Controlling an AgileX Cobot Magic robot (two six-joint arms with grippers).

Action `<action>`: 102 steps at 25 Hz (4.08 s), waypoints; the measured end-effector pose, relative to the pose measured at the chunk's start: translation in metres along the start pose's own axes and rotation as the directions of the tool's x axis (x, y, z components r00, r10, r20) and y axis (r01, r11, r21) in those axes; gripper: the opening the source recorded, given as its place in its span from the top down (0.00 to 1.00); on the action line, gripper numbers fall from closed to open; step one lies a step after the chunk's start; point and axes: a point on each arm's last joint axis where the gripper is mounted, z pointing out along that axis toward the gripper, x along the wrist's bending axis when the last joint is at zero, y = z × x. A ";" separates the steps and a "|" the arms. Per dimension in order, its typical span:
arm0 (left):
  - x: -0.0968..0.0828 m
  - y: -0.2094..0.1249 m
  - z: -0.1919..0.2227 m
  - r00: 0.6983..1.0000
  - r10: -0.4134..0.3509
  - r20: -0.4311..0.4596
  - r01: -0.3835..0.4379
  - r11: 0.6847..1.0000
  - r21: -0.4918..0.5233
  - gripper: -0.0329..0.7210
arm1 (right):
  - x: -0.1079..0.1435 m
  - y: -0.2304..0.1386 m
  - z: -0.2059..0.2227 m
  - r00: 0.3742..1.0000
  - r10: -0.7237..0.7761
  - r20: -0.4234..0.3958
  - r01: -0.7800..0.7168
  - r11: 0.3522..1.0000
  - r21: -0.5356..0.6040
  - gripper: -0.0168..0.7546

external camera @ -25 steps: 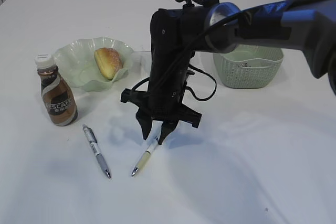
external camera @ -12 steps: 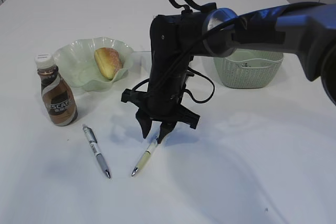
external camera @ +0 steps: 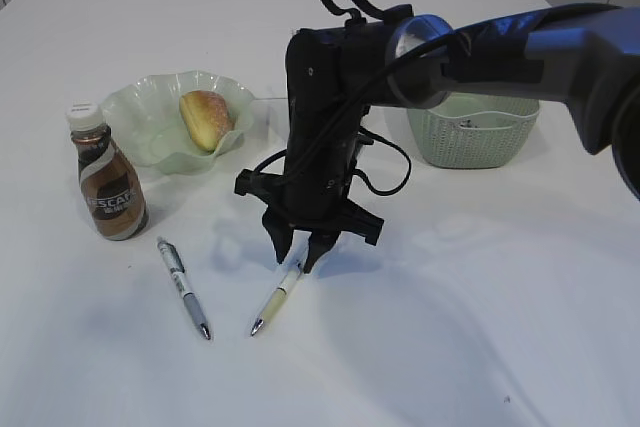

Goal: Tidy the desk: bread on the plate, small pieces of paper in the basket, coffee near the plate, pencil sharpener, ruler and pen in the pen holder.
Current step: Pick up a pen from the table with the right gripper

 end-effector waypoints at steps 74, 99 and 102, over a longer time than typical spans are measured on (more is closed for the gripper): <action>0.005 0.000 0.000 0.998 0.025 -0.050 -0.025 1.000 -0.004 0.60 | 0.003 -0.002 0.025 0.933 -0.352 0.073 0.351 0.936 0.023 0.86; 0.004 0.004 0.000 0.999 0.025 -0.045 -0.027 0.999 -0.042 0.60 | 0.041 0.027 -0.090 0.698 -0.666 0.263 0.714 0.626 -0.312 0.86; 0.004 0.005 0.000 0.999 0.025 -0.042 -0.028 0.998 -0.058 0.60 | 0.042 0.027 -0.119 0.692 -0.660 0.292 0.714 0.566 -0.413 0.86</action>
